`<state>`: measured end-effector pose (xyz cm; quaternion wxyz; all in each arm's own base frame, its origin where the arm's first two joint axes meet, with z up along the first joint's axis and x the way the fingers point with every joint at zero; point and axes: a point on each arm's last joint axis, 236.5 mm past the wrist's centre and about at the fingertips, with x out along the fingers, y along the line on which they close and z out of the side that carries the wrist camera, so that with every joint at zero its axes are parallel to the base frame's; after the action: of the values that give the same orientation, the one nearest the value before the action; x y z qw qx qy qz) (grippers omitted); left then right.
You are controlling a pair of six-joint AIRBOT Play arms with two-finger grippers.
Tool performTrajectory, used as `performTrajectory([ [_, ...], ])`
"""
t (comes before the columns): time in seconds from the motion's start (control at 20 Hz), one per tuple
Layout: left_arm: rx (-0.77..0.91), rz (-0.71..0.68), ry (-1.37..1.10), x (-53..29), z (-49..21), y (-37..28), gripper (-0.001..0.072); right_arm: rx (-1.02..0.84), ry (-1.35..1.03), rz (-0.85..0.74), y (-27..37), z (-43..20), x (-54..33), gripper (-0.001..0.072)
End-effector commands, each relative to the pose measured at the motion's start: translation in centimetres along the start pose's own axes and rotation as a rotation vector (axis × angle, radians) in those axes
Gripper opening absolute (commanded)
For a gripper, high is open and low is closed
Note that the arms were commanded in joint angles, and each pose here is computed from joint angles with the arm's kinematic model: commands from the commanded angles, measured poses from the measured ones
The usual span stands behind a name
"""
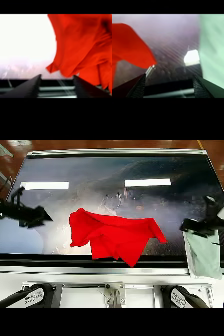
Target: Fold the shirts.
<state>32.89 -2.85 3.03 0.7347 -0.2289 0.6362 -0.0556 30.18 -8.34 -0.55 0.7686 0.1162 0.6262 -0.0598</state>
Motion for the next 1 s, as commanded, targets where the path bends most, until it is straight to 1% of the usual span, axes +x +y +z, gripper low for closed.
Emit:
performTrajectory([
  [0.0,-0.078,-0.076,0.195,3.7,-8.6,-0.3,0.0714,0.136,0.058,0.085,-1.7,-3.4,0.5,0.0690],
  [0.1,-0.134,-0.169,0.286,7.6,-12.9,-2.0,0.0714,0.127,0.089,0.149,-0.2,-4.7,1.6,0.0690],
  [0.2,-0.149,-0.207,0.299,10.6,-15.2,-3.7,0.0713,0.118,0.112,0.185,0.8,-5.6,2.4,0.0690],
  [0.35,-0.109,-0.202,0.252,13.4,-16.1,-6.2,0.0712,0.128,0.095,0.226,1.9,-5.2,2.5,0.0690],
  [0.5,-0.079,-0.189,0.244,15.4,-17.2,-8.2,0.0709,0.128,0.090,0.225,1.8,-5.1,2.5,0.0690],
  [0.7,-0.130,-0.208,0.248,18.2,-18.0,-10.1,0.0703,0.121,0.090,0.226,1.8,-5.1,2.5,0.0690],
  [0.75,-0.137,-0.225,0.241,18.7,-18.1,-10.8,0.0684,0.121,0.090,0.226,1.8,-5.1,2.5,0.0690],
  [0.8,-0.144,-0.234,0.236,19.2,-18.2,-11.3,0.0640,0.121,0.091,0.227,1.9,-5.1,2.5,0.0690],
  [0.9,-0.161,-0.240,0.206,20.0,-18.0,-11.9,0.0631,0.122,0.094,0.230,2.0,-5.2,2.5,0.0690],
  [0.95,-0.181,-0.248,0.180,20.3,-17.5,-12.3,0.0576,0.123,0.093,0.233,2.0,-5.1,2.5,0.0690],
])
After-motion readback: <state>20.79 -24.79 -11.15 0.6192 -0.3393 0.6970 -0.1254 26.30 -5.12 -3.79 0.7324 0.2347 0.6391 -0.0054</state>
